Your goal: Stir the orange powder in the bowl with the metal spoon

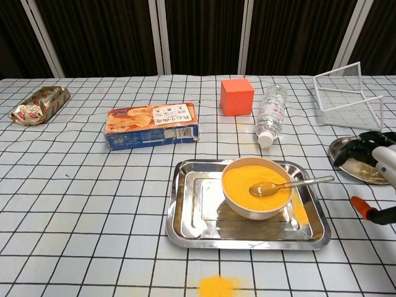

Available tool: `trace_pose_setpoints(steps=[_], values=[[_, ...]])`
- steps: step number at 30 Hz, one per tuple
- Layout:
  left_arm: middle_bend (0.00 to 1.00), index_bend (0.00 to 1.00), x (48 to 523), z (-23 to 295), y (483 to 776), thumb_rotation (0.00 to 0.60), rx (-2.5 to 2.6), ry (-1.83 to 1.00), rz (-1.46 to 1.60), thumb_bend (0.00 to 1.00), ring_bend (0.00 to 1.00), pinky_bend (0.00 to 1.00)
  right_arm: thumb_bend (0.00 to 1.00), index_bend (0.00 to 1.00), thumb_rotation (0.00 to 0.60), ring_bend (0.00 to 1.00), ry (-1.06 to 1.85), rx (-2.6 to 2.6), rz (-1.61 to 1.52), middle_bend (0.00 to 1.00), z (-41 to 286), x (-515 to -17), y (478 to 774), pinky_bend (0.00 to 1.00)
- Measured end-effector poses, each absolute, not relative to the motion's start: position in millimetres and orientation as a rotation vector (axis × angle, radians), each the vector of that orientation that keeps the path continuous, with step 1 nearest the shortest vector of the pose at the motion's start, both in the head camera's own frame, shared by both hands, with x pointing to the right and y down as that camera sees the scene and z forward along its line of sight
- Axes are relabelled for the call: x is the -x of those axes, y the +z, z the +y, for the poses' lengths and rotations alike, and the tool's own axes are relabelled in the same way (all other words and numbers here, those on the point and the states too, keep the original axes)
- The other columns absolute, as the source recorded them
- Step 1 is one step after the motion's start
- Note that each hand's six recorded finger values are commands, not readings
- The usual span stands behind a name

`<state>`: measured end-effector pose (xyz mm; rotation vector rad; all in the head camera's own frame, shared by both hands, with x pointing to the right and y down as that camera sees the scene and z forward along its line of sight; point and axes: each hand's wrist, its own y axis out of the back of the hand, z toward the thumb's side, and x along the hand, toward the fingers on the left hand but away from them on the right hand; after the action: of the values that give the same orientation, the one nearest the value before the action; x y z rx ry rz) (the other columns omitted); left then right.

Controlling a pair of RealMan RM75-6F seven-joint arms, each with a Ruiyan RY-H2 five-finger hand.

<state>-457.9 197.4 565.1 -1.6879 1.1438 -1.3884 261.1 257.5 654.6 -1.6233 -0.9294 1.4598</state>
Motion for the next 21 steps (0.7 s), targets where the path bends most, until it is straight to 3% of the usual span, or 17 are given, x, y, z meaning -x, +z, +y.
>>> trace_pose_setpoints(steps=[21], values=[[0.00, 0.00, 458.7, 197.3, 566.7, 0.600, 1.688, -1.400, 1.144, 0.02, 0.00, 0.00, 0.46, 0.44, 0.600, 0.00, 1.305, 1.651, -1.013, 0.18, 256.6, -246.0, 664.4, 0.00]])
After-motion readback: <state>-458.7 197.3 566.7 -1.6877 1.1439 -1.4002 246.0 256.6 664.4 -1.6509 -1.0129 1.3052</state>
